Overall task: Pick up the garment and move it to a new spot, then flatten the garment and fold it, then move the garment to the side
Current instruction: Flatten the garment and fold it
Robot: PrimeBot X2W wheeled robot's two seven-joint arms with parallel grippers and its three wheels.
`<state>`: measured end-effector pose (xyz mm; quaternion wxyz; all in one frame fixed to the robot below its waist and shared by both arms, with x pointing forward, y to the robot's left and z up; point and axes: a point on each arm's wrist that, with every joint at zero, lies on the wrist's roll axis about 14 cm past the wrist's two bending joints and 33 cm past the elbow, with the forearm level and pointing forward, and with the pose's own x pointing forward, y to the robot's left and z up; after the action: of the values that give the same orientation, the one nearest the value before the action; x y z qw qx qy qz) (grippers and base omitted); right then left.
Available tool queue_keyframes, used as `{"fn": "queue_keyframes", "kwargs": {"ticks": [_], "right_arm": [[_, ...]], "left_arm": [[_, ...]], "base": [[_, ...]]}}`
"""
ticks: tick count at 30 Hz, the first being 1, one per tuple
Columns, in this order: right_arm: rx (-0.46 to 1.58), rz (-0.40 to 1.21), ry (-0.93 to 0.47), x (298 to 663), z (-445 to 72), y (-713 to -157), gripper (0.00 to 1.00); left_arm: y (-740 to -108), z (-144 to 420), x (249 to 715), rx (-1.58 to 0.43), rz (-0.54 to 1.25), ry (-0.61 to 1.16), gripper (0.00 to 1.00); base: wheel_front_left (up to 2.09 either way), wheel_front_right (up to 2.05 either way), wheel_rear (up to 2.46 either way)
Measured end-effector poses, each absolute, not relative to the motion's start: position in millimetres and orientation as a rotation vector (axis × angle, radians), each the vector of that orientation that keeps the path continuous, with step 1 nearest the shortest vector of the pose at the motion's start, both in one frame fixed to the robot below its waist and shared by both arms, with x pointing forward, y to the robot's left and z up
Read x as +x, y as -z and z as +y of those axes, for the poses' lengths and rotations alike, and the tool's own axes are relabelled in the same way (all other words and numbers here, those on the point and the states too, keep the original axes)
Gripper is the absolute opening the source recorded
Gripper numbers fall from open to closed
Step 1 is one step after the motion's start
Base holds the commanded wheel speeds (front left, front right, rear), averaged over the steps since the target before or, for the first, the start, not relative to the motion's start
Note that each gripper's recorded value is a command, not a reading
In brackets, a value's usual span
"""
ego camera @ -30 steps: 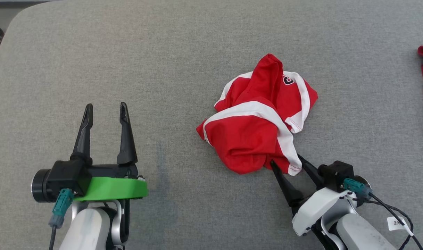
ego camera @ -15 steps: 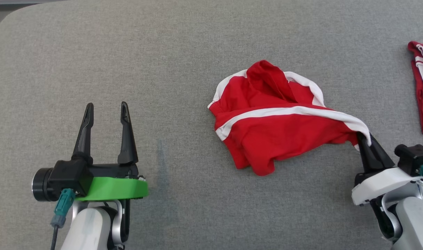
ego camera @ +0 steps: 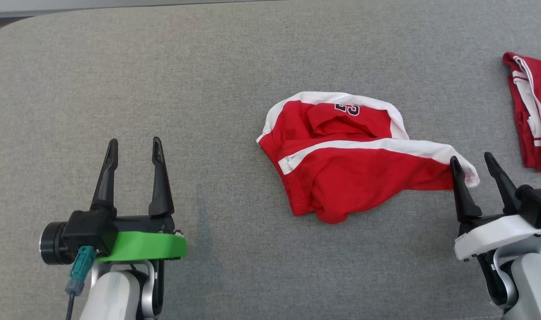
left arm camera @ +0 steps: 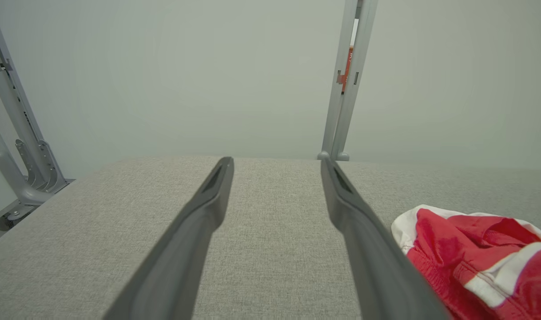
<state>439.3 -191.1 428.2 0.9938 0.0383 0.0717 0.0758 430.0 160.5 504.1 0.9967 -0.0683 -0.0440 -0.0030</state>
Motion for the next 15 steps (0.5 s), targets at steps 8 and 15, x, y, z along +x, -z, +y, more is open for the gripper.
{"fn": "queue_keyframes", "kwargs": {"ticks": [8, 15], "right_arm": [[0.058, -0.038, -0.142, 421, -197, -490, 1.00], [0.041, -0.082, -0.099, 401, -207, -521, 1.00]], "left_arm": [[-502, 158, 423, -0.132, -0.077, 0.012, 1.00], [-503, 150, 415, -0.122, -0.065, 0.043, 1.00]], "base": [[0.00, 0.00, 0.00], [0.00, 0.00, 0.00]]}}
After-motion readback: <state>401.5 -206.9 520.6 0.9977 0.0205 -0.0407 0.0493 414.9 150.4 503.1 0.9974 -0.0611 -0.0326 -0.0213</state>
